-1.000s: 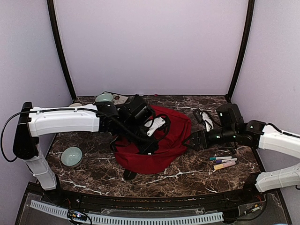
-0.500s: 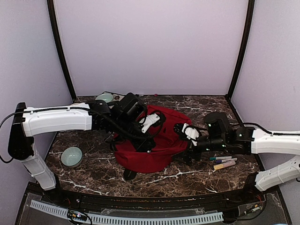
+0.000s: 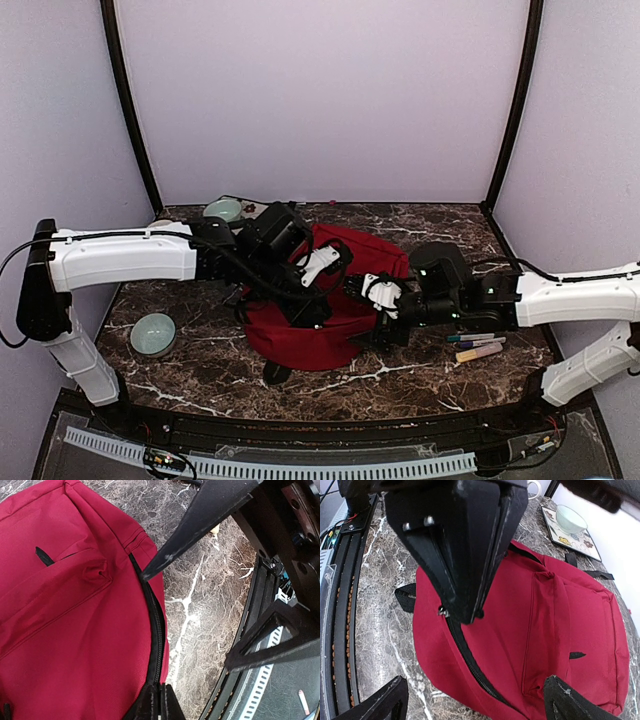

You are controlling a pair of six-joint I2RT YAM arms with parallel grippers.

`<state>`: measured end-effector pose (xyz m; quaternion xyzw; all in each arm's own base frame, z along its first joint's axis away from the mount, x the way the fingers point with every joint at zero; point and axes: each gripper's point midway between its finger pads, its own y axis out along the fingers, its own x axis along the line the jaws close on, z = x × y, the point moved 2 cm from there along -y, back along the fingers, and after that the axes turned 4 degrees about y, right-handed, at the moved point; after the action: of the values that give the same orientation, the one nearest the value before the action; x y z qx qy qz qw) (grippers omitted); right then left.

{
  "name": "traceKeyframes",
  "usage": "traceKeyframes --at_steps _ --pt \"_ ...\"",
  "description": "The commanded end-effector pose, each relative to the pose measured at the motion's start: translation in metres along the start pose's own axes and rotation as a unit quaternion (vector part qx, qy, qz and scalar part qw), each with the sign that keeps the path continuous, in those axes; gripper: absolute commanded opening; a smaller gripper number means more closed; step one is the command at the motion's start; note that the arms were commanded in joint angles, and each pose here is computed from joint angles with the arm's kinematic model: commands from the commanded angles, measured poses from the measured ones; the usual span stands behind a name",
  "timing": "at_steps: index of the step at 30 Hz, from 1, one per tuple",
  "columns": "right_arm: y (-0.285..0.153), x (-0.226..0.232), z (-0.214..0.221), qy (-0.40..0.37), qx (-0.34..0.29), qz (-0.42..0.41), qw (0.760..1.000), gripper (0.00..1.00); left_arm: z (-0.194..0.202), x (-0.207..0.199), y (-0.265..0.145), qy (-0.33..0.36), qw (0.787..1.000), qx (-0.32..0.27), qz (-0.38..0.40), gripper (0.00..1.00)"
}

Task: Pack the student bag
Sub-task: Hold the largest pocket of the student bag, then zip the largest pocket of the bag in the student bag.

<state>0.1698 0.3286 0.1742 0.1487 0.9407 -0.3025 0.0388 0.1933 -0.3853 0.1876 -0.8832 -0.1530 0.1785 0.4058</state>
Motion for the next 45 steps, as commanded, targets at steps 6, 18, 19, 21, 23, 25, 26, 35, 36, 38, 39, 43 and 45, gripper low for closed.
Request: traceKeyframes --at_steps 6,18,19,21,23,25,26,35,36,38,39,43,45 --pt "0.017 0.008 -0.019 -0.012 -0.030 -0.002 0.999 0.84 -0.011 -0.004 -0.020 -0.011 0.999 -0.040 0.007 0.00" --pt "0.039 0.005 0.000 0.004 -0.049 0.029 0.998 0.66 -0.006 -0.003 -0.029 -0.045 0.996 -0.069 0.025 0.00" --pt "0.041 0.006 0.000 0.002 -0.050 0.031 0.998 0.61 -0.005 -0.003 -0.029 -0.045 0.996 -0.067 0.026 0.00" --pt "0.043 0.007 0.000 -0.005 -0.052 0.036 0.998 0.54 -0.005 -0.003 -0.030 -0.046 0.996 -0.065 0.026 0.00" --pt "0.046 0.008 0.002 -0.014 -0.050 0.040 0.998 0.43 -0.005 -0.003 -0.031 -0.048 0.996 -0.067 0.027 0.00" --pt "0.050 0.010 0.005 -0.026 -0.035 0.048 0.998 0.30 -0.006 -0.004 -0.032 -0.050 0.996 -0.070 0.027 0.00" --pt "0.052 0.011 0.008 -0.028 -0.026 0.050 0.998 0.20 -0.006 -0.003 -0.033 -0.050 0.996 -0.071 0.026 0.00" --pt "0.044 0.016 0.005 -0.013 -0.027 0.083 0.996 0.00 0.001 0.006 -0.041 -0.062 0.996 -0.069 0.006 0.00" --pt "0.042 0.016 0.005 -0.013 -0.028 0.086 0.996 0.00 0.003 0.009 -0.043 -0.066 0.995 -0.071 0.004 0.00" --pt "0.036 0.018 0.006 -0.009 -0.031 0.087 0.996 0.00 0.005 0.017 -0.050 -0.070 0.995 -0.078 -0.002 0.00" --pt "0.032 0.018 0.007 -0.006 -0.033 0.088 0.996 0.00 0.007 0.021 -0.054 -0.072 0.994 -0.079 -0.005 0.00" --pt "0.017 0.021 0.016 0.008 -0.045 0.090 0.995 0.00 0.018 0.041 -0.064 -0.080 0.994 -0.072 -0.032 0.00" --pt "0.011 0.019 0.020 0.016 -0.047 0.098 0.994 0.00 0.024 0.049 -0.067 -0.084 0.993 -0.068 -0.042 0.00"
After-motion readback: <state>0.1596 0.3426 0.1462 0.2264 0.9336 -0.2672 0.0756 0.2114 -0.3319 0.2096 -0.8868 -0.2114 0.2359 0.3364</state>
